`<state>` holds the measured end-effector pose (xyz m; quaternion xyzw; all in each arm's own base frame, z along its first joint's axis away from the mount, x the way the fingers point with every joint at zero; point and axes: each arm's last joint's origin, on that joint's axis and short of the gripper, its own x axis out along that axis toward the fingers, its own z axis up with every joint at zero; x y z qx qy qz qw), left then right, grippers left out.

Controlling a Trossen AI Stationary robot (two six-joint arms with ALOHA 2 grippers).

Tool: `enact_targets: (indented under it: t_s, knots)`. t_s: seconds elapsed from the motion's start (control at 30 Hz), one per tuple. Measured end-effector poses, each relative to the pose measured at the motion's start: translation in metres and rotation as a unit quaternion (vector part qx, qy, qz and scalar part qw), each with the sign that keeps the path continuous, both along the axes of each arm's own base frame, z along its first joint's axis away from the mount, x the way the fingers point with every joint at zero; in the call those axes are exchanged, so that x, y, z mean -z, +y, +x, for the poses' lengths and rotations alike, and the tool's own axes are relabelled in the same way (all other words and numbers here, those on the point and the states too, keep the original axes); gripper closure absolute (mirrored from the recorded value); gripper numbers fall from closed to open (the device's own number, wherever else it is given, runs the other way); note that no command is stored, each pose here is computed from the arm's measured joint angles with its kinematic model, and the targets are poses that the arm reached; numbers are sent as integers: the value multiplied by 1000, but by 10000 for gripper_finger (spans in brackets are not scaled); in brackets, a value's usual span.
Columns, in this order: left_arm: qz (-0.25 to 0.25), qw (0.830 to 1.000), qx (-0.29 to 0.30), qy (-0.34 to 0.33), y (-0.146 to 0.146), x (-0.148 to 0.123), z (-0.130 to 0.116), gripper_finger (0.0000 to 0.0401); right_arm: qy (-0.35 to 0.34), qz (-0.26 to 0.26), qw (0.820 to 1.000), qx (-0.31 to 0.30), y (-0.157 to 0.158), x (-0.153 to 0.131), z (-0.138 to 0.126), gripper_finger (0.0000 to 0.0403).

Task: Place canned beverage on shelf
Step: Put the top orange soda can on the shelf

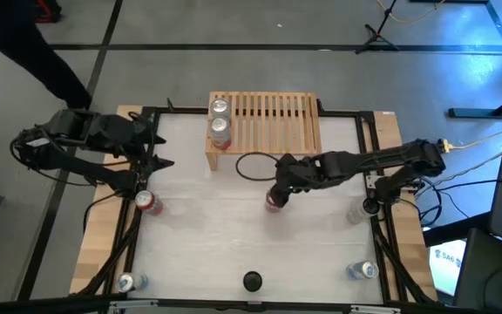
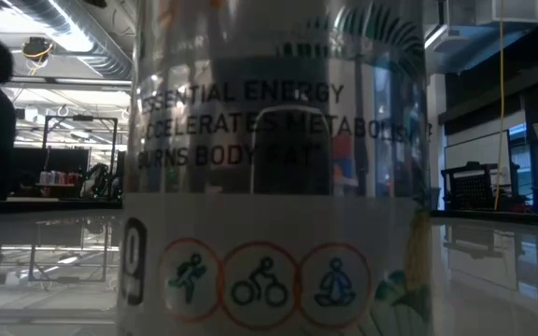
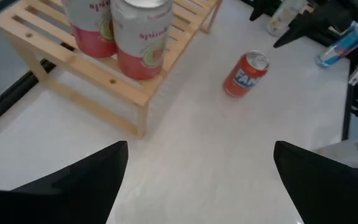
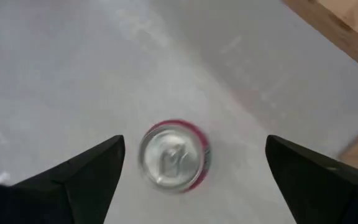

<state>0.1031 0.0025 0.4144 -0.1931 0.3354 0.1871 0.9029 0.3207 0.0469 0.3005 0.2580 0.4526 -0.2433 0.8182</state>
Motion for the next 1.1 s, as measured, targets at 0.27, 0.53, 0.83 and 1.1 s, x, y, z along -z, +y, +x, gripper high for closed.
enact_targets:
  t_s: [0.27,0.53,0.83,1.1]
  knots:
    - [-13,999,31,-17,-2,5,3,7,32,19,999,2,13,29,18,25]
    - [-15,999,33,-24,-2,4,4,7,75,10,997,2,16,57,30,25]
    - [-15,999,33,-24,-2,4,4,7,113,6,993,-22,24,81,38,54]
    - [-17,999,34,-24,-2,4,4,7,108,-5,993,-51,24,77,38,139]
